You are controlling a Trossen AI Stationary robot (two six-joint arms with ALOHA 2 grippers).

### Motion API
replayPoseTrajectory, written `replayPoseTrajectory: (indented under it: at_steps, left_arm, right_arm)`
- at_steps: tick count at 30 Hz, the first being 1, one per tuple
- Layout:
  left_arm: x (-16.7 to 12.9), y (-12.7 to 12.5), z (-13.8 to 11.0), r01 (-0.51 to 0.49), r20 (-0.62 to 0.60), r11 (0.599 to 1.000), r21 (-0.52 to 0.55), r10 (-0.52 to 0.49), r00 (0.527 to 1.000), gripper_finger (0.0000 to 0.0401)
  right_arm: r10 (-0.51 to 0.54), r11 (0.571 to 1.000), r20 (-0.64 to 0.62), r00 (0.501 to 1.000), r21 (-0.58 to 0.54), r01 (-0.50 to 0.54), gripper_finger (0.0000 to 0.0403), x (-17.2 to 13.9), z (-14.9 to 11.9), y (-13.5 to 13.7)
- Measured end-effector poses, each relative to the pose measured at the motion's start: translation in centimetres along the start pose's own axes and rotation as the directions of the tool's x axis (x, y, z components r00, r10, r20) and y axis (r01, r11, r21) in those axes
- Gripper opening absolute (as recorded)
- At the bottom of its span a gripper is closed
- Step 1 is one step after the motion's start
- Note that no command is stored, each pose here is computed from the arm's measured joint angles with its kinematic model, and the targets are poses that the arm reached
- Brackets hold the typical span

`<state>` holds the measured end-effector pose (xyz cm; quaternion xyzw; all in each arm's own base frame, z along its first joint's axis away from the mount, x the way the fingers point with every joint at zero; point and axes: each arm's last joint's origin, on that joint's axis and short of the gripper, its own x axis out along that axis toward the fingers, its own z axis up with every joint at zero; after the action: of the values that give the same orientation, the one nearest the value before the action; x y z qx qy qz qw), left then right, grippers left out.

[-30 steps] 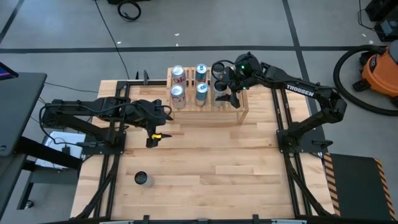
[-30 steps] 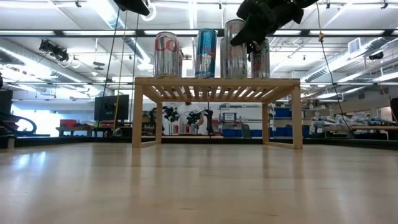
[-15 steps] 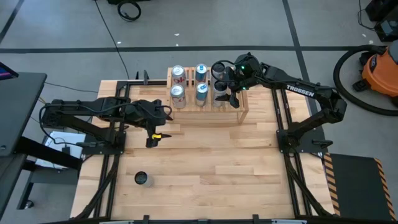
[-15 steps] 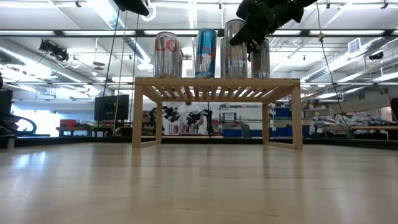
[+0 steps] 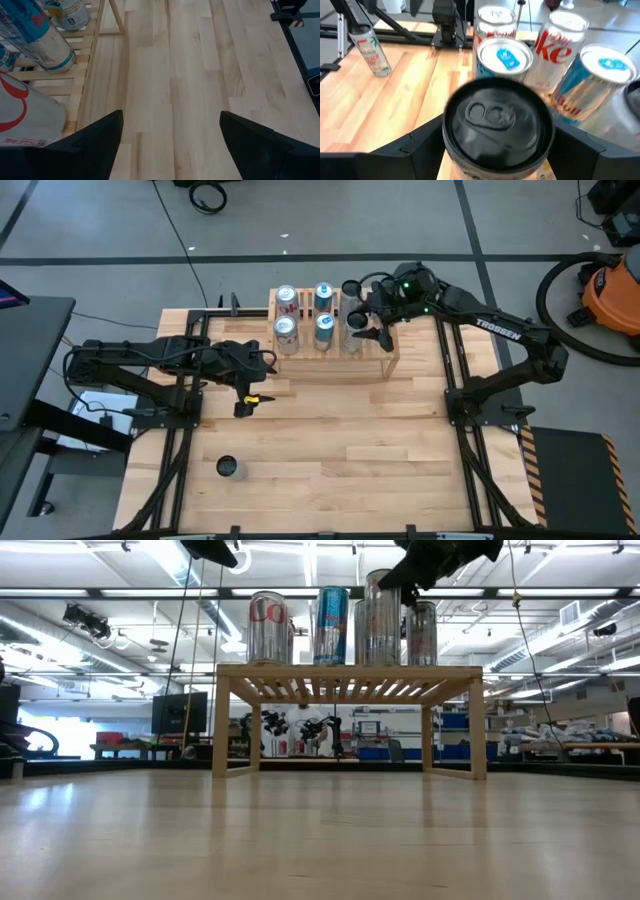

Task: Place canned beverage on shelf
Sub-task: Put the white-yellow soda can aligned with the other white-yellow soda can on the shelf

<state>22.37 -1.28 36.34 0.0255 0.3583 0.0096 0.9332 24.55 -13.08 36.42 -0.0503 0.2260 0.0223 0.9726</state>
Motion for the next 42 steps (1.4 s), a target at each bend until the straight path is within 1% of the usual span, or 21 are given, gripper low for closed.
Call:
replayPoseTrajectory:
  at_steps: [4, 15, 22, 26, 29, 33, 38, 42]
  left_arm:
    - [0.0, 0.0, 0.0, 0.0, 0.0, 1.0, 0.0, 0.0, 1.0, 0.0334]
    - [0.0, 0.0, -0.1, 0.0, -0.008, 1.0, -0.001, 0.0, 1.0, 0.0334]
    - [0.0, 0.0, -0.1, 0.0, -0.015, 1.0, 0.001, 0.0, 1.0, 0.0334]
    - [0.0, 0.0, -0.1, 0.0, -0.015, 1.0, 0.002, 0.0, 1.0, 0.0334]
    - [0.0, 0.0, -0.1, 0.0, -0.015, 1.0, 0.002, 0.0, 1.0, 0.0334]
    - [0.0, 0.0, -0.1, 0.0, -0.014, 1.0, 0.003, 0.0, 1.0, 0.0334]
    - [0.0, 0.0, -0.1, 0.0, -0.014, 1.0, -0.006, 0.0, 1.0, 0.0334]
    - [0.0, 0.0, -0.1, 0.0, -0.014, 1.0, -0.008, 0.0, 1.0, 0.0334]
  right_arm:
    - [-0.003, 1.0, 0.041, 0.999, -0.014, 0.003, 0.0305, -0.2, 0.4, 0.0]
    - [-0.037, 0.998, 0.102, 0.994, -0.048, 0.042, 0.0305, -0.1, 1.2, -0.2]
    - [-0.037, 0.999, 0.11, 0.993, 0.007, 0.036, 0.0305, -0.3, 1.3, 0.0]
    - [-0.035, 0.999, 0.12, 0.992, 0.018, 0.033, 0.0305, -0.7, 1.5, 0.3]
    - [-0.031, 0.999, 0.136, 0.99, 0.038, 0.026, 0.0305, -1.2, 1.8, 0.7]
    - [-0.041, 0.999, 0.145, 0.989, 0.034, 0.036, 0.0305, -2.1, 2.3, 1.7]
    - [-0.112, 0.993, 0.072, 0.991, 0.036, 0.11, 0.0305, -3.2, 2.3, 3.7]
    - [-0.126, 0.991, 0.016, 0.992, 0.044, 0.125, 0.0305, -3.3, 2.3, 5.4]
